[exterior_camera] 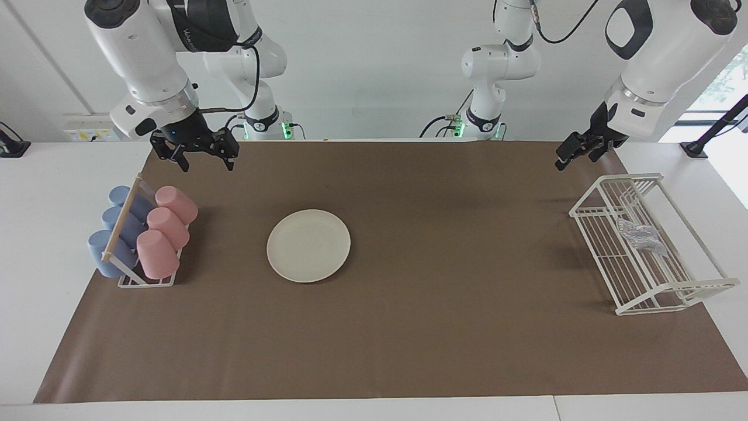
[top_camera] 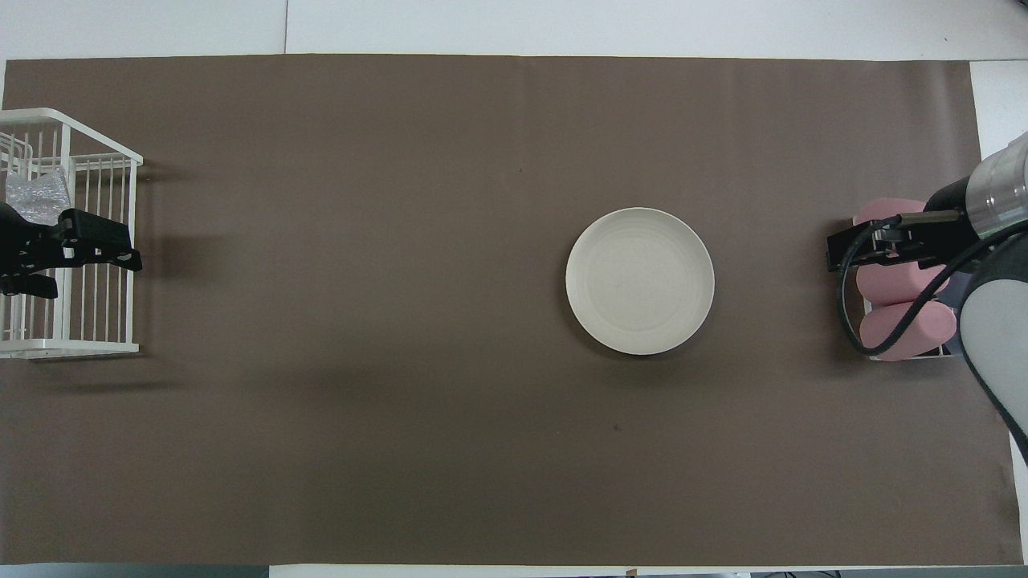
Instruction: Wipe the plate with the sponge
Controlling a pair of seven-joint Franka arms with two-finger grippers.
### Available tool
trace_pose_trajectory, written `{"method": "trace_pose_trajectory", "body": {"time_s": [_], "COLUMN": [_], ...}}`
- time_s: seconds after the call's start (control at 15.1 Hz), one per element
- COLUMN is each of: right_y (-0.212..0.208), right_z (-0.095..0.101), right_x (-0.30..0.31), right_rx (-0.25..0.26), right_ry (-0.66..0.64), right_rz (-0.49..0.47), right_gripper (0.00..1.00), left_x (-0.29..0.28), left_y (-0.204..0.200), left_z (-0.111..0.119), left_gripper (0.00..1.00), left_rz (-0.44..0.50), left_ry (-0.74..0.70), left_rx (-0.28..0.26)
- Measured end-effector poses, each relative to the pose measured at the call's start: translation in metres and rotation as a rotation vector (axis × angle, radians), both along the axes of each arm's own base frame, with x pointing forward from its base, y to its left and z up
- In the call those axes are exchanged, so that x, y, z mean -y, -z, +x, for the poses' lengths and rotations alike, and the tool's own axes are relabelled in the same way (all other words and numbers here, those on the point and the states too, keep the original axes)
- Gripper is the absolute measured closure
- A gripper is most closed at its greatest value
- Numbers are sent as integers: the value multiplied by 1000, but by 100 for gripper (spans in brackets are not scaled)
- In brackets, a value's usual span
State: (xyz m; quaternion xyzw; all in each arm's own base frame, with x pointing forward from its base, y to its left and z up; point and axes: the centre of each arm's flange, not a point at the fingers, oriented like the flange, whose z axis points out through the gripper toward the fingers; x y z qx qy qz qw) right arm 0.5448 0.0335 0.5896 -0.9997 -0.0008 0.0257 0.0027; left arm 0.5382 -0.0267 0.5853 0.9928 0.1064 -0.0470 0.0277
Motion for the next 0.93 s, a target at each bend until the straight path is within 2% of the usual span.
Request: {"method": "trace_pose_trajectory", "body": {"time_s": [0.4,0.93], "right_y": [0,0], "right_z": [0,0], "right_x": [0,0], "right_rx": [0,0], "right_ry": [1,1], "right_rz": [0,0], "right_gripper": [0,0], "left_x": [10,18], "left_y": [4,-9], "left_z": [0,0], "left_gripper": [0,0], "left_rz": [13,47], "left_ry": [32,92], "left_rx": [-7,26]}}
